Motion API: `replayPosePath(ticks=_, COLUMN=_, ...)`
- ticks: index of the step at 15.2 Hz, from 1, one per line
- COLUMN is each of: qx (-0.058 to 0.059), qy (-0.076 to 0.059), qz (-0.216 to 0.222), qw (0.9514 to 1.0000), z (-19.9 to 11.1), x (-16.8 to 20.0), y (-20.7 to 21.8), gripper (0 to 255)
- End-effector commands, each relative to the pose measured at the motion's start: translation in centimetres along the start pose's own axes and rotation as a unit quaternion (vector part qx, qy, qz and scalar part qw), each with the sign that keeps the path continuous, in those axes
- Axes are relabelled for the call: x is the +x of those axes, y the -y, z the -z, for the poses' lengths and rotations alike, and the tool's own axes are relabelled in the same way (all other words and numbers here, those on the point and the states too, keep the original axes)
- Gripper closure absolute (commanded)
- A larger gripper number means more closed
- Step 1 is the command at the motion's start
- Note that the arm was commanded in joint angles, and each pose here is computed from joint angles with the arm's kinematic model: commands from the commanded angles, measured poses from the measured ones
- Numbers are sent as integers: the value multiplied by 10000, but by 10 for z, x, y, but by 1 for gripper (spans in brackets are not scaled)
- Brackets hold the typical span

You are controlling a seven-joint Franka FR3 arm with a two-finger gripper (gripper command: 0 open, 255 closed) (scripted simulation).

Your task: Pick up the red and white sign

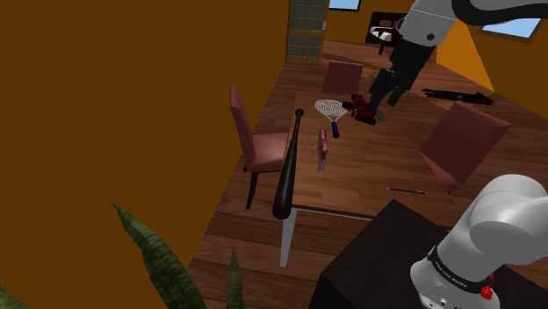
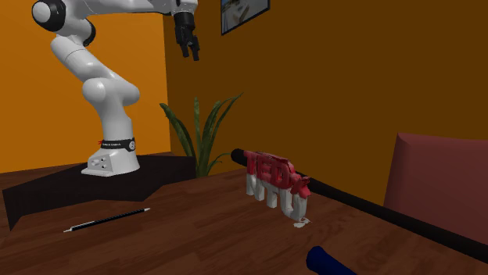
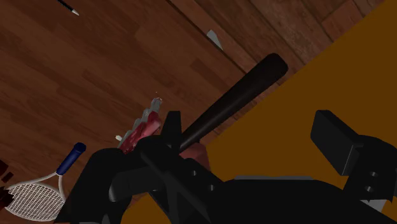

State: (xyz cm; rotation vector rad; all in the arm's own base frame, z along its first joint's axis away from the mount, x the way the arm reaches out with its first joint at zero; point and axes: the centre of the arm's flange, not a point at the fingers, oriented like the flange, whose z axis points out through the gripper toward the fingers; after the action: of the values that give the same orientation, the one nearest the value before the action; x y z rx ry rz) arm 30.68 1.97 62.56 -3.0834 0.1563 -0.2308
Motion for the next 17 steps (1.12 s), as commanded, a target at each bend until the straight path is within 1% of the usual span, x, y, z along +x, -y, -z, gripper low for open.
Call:
replayPosePath(ticks=1, qx=0, qy=0, qz=0, qw=10000, z=0, x=0, y=0, gripper=0)
replayPosePath(ticks=5, qx=-57, qy=43, qz=-376, qw=9993, z=-34, x=40, y=-9, gripper=0)
replayPosePath(ticks=9, qx=-114, qy=86, qz=-752, qw=9971, z=-69, x=79, y=-22, gripper=0)
replayPosePath(ticks=13, qx=-170, qy=129, qz=-1126, qw=9934, z=-104, x=116, y=-38, gripper=0)
replayPosePath(ticks=17, qx=-227, qy=172, qz=-1499, qw=9883, z=-139, x=152, y=-57, gripper=0)
